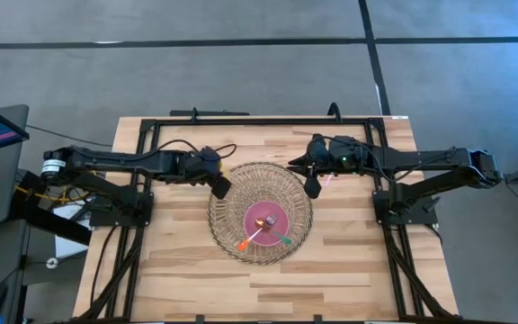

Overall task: Pick & Place Utensil
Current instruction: Put the yellow cup on the mat to the top left of the pink bowl

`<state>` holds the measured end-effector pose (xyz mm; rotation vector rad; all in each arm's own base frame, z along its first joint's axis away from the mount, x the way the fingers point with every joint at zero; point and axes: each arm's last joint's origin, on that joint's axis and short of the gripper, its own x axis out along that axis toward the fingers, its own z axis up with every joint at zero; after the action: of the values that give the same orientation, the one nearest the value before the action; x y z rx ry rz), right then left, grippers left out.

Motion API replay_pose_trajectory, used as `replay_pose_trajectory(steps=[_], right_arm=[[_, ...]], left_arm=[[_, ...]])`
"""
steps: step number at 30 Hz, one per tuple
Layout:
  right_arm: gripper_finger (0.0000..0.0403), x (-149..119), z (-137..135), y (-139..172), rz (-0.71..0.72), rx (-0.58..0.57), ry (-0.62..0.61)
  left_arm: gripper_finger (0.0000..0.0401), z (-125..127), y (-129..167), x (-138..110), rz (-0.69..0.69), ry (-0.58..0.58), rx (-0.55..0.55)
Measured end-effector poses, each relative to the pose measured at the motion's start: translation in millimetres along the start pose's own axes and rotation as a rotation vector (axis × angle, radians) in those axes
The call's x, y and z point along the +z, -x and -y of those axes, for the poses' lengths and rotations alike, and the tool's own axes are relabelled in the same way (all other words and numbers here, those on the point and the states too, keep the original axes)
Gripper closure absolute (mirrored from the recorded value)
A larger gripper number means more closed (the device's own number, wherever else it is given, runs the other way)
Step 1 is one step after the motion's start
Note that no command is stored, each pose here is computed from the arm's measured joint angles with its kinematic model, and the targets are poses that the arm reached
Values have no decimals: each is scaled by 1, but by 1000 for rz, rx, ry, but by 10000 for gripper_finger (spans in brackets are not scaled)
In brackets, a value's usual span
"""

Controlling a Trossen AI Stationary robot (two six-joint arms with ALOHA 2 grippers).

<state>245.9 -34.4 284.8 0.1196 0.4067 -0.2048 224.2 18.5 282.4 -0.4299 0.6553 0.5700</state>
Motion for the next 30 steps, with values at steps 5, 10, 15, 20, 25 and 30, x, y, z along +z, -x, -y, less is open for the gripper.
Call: replay_pose_trajectory(steps=[5,10,15,20,25,30], right_arm=[[337,0,0,0,1,0,1],[337,0,0,0,4,0,1],[337,0,0,0,4,0,1],[337,0,0,0,4,0,2],[337,0,0,0,4,0,9],[337,0,0,0,3,0,9]], left_arm=[[387,13,-1,-4,-3,-70,-72],[392,27,-15,-9,-14,-171,-91],[384,39,-35,-17,-43,-295,-93],[381,45,-47,-19,-37,-323,-91],[378,45,-46,-18,-29,-322,-97],[363,45,-41,-15,-5,-308,-118]])
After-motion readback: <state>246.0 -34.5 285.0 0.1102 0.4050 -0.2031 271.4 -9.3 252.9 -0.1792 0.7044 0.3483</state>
